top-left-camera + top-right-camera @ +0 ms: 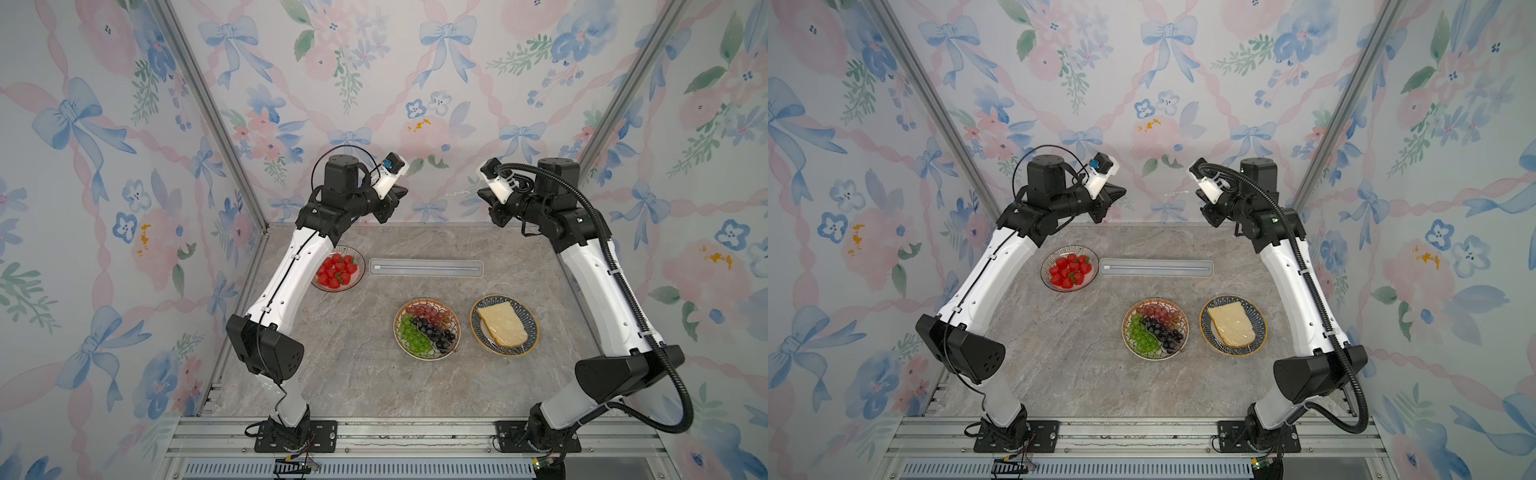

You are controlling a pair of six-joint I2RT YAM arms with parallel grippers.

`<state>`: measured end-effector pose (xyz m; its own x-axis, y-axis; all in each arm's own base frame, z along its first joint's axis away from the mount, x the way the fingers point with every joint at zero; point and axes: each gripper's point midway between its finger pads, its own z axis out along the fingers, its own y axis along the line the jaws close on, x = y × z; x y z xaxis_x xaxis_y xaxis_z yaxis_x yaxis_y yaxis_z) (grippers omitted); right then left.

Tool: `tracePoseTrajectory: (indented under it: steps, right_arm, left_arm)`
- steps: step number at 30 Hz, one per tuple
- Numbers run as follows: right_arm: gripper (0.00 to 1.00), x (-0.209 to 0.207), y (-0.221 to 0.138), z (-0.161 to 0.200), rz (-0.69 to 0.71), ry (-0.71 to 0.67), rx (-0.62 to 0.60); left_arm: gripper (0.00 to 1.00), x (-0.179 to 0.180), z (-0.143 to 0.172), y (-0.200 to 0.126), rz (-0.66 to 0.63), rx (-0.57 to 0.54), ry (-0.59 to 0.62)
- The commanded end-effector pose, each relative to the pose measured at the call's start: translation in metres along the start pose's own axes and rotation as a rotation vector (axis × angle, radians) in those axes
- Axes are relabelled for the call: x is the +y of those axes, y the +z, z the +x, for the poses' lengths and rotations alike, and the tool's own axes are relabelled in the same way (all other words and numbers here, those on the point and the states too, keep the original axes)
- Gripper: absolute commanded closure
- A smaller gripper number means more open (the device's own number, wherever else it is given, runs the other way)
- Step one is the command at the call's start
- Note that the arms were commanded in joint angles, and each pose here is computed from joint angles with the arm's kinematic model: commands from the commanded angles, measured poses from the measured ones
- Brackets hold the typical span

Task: Wrap the plate with plastic wrap
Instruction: Pull the plastic wrap from the plastic wrap cutting box.

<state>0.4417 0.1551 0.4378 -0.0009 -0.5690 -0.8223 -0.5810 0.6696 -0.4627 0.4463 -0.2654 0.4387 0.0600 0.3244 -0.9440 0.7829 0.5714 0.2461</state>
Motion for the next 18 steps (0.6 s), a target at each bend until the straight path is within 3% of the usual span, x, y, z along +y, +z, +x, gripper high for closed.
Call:
tracePoseTrajectory:
  steps: [1,18]
  right_arm:
    - [1.0,-0.021,-0.03,-0.037,0.097,-0.017,-0.098]
    - [1.0,-0.026,-0.037,-0.043,0.132,-0.016,-0.111]
  left_arm:
    - [1.0,0.005,-0.056,-0.036,-0.069,-0.122,0.057]
    - [1.0,0.005,-0.07,-0.047,-0.09,-0.148,0.065]
